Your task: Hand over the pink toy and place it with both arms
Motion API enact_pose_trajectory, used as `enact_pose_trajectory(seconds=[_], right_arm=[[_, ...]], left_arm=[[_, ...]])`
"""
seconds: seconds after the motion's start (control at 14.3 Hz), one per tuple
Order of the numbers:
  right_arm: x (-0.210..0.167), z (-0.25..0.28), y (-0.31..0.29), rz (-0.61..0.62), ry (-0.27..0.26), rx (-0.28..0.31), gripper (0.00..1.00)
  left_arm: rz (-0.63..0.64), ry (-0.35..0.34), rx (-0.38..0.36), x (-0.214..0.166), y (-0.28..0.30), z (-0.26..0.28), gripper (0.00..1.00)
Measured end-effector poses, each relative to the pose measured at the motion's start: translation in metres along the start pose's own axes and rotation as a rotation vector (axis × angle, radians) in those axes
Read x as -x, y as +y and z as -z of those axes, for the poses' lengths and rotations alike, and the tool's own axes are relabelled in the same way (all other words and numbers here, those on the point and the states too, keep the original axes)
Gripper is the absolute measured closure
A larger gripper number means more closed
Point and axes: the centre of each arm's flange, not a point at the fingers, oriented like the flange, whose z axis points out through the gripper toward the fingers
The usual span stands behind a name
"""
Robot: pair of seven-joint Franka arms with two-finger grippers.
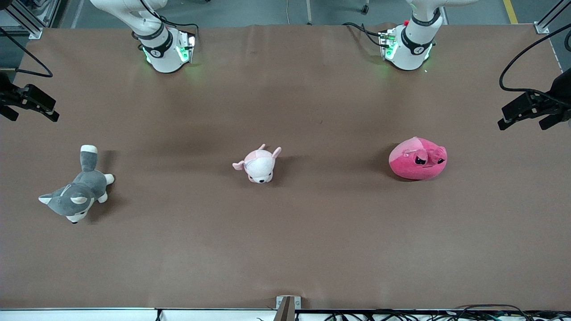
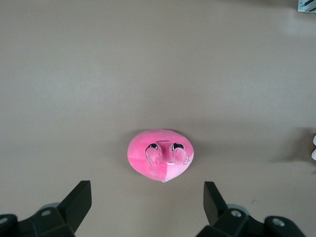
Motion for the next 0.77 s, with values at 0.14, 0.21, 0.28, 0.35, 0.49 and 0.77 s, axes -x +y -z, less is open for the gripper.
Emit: enact_pose_trajectory(seconds=[0.14, 0.21, 0.28, 0.35, 0.49, 0.77], right_arm=[[0.000, 0.000, 0.000, 0.000, 0.000, 0.000, 0.00], [0.000, 0.000, 0.000, 0.000, 0.000, 0.000, 0.00], [0.000, 0.000, 0.001, -0.001, 0.000, 0.000, 0.00], [0.000, 0.000, 0.001, -0.001, 0.000, 0.000, 0.00], [0.000, 0.000, 0.000, -0.001, 0.000, 0.000, 0.00], [-0.003, -0.005, -0.004, 0.008, -0.008, 0.000, 0.00]], left_arm=[[0.041, -0.064, -0.005, -0.003, -0.001, -0.026, 0.00], [0.059, -0.102, -0.009, -0.006, -0.002, -0.045, 0.00], [0.071, -0.147, -0.013, -0.009, -0.003, -0.069, 0.00], [0.077, -0.189, -0.018, -0.012, -0.004, -0.094, 0.00], [0.084, -0.237, -0.023, -0.017, -0.007, -0.145, 0.00], [0.094, -0.262, -0.027, -0.016, -0.012, -0.224, 0.00]])
